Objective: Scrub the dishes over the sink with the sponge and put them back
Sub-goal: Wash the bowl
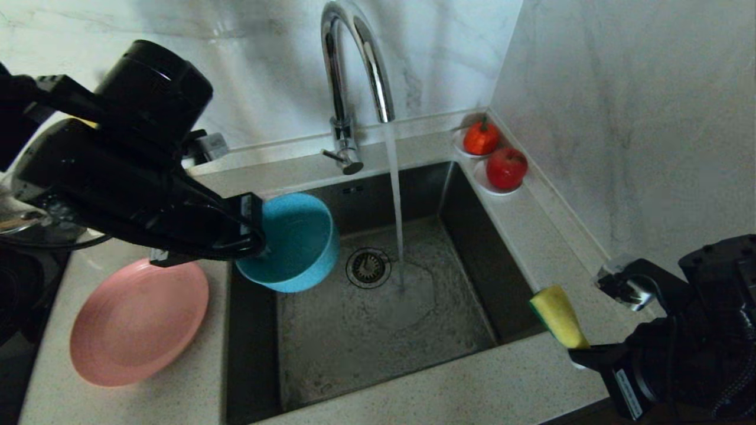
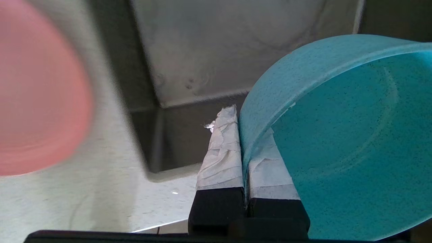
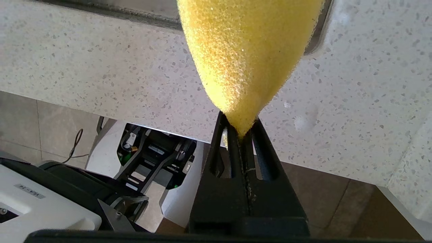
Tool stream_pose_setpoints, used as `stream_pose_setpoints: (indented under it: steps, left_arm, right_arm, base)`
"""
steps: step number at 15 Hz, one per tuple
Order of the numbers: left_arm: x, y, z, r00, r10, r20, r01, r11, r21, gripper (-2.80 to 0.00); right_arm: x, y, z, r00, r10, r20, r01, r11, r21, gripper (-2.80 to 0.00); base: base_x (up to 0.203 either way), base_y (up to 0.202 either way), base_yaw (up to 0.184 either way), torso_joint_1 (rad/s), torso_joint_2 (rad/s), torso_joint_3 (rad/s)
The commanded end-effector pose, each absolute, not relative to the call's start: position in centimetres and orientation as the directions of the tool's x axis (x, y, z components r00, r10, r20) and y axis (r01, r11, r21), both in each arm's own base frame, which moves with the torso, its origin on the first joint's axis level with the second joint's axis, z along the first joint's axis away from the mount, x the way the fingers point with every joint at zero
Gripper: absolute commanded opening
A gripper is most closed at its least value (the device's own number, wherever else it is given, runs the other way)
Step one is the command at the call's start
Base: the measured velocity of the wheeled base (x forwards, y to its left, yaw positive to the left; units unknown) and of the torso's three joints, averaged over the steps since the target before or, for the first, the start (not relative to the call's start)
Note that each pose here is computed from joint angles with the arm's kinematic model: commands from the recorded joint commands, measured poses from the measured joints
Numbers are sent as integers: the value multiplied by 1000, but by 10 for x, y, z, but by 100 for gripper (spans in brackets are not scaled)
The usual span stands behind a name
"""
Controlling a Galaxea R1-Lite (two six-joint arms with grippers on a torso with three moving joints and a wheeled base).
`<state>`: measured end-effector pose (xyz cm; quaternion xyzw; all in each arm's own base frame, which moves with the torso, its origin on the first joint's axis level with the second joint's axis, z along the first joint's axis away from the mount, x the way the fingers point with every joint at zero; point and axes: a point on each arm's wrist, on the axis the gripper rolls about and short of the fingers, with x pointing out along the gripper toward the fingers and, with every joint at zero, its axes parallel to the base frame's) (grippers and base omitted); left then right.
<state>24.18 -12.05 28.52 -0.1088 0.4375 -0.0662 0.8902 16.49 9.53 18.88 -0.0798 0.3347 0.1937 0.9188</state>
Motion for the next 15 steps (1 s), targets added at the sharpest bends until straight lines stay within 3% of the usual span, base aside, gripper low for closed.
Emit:
stream_pose_setpoints:
  steps: [1, 15]
  left_arm:
    - [252, -145, 270, 591, -213, -778, 42, 971, -234, -280]
    - [277, -196, 255, 635, -195, -748, 41, 975, -219, -280]
  right_arm:
    - [163, 94, 189, 702, 303, -644, -407, 913, -15, -280]
    - [162, 91, 176, 664, 302, -684, -394, 919, 23, -280]
  base:
    - [0, 0, 0, 0, 0, 0]
    - [0, 0, 0, 0, 0, 0]
